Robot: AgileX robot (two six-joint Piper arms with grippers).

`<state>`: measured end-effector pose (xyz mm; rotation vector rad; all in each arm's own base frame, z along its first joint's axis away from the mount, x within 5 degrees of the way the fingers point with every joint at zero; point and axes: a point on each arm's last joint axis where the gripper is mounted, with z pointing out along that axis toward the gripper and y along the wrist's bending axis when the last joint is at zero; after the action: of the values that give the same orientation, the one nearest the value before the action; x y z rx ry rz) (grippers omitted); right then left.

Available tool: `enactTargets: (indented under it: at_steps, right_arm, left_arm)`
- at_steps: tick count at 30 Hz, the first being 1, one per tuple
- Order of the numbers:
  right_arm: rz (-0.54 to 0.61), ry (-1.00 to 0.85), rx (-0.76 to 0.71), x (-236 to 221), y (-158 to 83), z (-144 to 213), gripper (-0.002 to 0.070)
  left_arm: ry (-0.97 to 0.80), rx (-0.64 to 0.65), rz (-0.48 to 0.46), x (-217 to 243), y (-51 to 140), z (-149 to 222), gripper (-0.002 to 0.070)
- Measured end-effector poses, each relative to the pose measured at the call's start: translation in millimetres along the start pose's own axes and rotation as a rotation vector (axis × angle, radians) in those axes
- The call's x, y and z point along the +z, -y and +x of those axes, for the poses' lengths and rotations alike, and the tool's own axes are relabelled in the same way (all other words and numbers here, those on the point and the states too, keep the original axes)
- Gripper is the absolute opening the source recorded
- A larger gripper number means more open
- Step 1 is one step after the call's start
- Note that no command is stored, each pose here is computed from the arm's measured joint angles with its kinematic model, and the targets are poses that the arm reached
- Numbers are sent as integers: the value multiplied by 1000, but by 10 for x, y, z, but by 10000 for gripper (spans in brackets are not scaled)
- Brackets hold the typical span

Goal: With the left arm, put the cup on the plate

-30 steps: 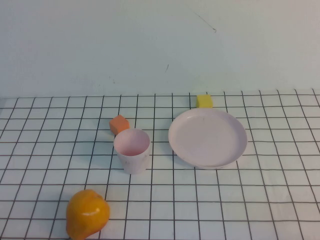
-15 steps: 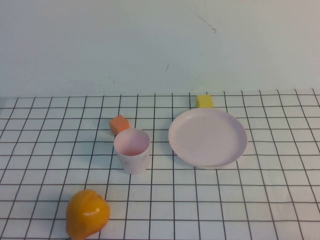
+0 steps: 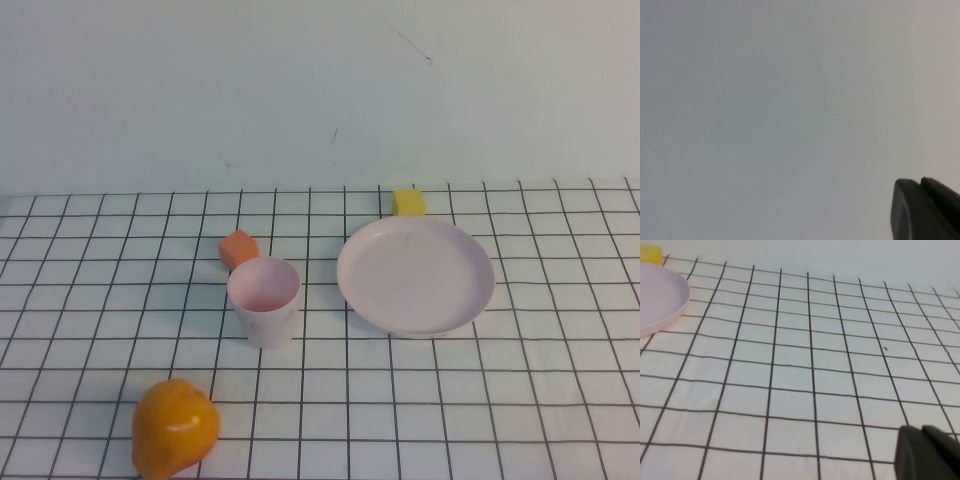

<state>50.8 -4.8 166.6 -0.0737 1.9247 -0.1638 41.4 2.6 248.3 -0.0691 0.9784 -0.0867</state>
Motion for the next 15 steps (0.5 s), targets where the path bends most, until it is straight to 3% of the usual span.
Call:
enactTargets:
  at_steps: [5,15]
  right_arm:
    - [0,0,0,0,0,0,-2]
    - [0,0,0,0,0,0,-2]
  left_arm:
    - [18,-85,-12,6,-9,-33,-2]
    - [-324,-104,3,393,126,-706,-2]
